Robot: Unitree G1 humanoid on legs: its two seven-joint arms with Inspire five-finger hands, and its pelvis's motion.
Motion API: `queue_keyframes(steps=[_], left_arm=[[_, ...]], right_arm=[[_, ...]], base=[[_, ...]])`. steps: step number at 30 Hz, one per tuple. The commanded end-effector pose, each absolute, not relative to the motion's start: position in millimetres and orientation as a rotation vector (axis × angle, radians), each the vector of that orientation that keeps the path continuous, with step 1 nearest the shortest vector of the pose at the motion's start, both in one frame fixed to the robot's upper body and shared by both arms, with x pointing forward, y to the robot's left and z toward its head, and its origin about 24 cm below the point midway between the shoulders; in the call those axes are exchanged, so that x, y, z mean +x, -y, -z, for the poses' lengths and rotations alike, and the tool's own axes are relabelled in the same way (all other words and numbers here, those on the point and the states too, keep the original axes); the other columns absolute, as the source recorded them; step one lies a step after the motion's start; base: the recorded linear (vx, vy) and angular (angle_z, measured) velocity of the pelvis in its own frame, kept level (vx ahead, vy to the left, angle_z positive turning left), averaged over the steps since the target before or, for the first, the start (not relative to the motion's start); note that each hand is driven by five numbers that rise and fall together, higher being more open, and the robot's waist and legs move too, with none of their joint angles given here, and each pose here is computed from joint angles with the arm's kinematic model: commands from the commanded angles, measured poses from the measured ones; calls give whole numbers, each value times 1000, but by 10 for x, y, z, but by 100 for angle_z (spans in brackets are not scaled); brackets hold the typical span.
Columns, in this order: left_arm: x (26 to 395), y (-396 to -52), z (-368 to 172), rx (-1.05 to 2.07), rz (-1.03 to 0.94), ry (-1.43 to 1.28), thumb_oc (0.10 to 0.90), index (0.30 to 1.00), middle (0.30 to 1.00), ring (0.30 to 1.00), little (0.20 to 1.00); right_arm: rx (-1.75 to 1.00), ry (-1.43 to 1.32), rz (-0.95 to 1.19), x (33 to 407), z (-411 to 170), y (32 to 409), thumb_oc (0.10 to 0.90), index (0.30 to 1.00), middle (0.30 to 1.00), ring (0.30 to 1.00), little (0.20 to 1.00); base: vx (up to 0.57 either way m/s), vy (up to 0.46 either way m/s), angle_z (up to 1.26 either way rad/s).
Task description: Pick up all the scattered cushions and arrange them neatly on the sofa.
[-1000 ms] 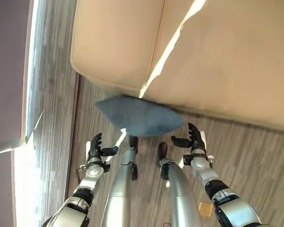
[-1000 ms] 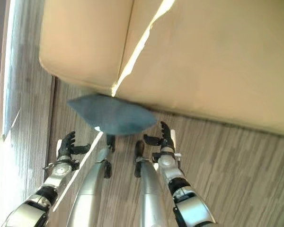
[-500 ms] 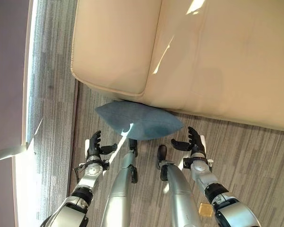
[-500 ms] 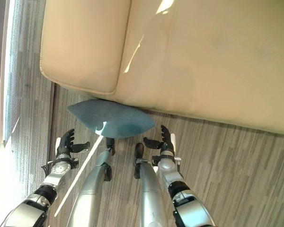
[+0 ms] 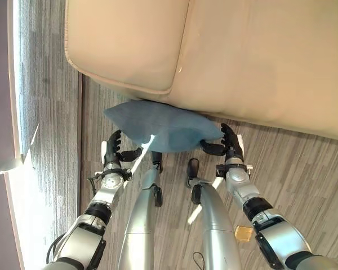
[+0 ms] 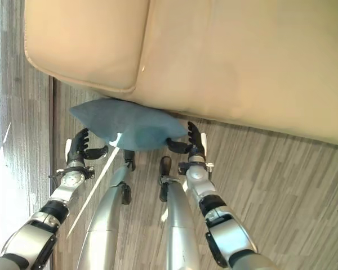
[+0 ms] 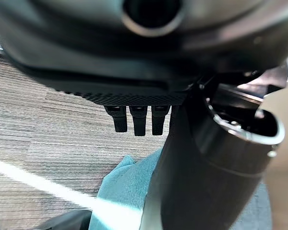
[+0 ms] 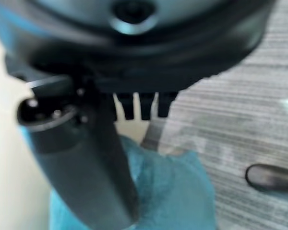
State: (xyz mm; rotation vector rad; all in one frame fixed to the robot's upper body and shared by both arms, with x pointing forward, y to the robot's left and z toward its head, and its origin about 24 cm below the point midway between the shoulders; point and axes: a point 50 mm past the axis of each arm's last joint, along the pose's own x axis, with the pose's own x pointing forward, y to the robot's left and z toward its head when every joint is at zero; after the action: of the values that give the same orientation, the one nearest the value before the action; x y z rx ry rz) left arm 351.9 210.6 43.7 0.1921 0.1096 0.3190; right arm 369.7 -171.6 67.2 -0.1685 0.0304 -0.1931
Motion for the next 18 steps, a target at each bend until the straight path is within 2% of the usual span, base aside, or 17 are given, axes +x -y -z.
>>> queue_keyframes(steps=[1,8,11,13,14,15,16,17,18], left_arm=[[3467,-2202,-444,242,-322,-71,800,900,900,900,900],[3709,-1990,-833,241,-272,43,800,900,900,900,900],[3789,-1702,-1012,171,-214,115,800,900,900,900,900],[3788,-1701,-1012,171,-214,115,800,900,900,900,900],[3804,-1425,-1129,108,-143,170,800,900,900,900,900],[3804,-1424,-1128,108,-143,169,800,900,900,900,900],[3804,-1423,-1128,108,-143,169,612,618,618,618,618],[3803,-1292,-1201,93,-97,202,400,300,300,300,300],[3794,-1223,-1263,82,-73,234,400,300,300,300,300]], right_arm=[[-118,67,142,3644,-765,1642,800,900,900,900,900],[-45,168,43,3785,-1120,1292,800,900,900,900,900],[16,218,-18,3795,-1267,1049,800,900,900,900,900],[16,218,-18,3795,-1267,1049,800,900,900,900,900],[82,257,-61,3772,-1363,916,736,804,804,804,804],[82,256,-61,3772,-1362,918,736,804,804,804,804],[82,256,-61,3772,-1362,918,472,408,408,408,408],[118,277,-79,3756,-1405,878,400,300,300,300,300],[127,294,-84,3743,-1430,873,400,300,300,300,300]], base=[[39,38,2],[26,14,0],[0,0,0],[0,0,0],[0,0,0],[13,-22,3],[-4,-18,4],[-7,-35,5],[-7,-35,4]])
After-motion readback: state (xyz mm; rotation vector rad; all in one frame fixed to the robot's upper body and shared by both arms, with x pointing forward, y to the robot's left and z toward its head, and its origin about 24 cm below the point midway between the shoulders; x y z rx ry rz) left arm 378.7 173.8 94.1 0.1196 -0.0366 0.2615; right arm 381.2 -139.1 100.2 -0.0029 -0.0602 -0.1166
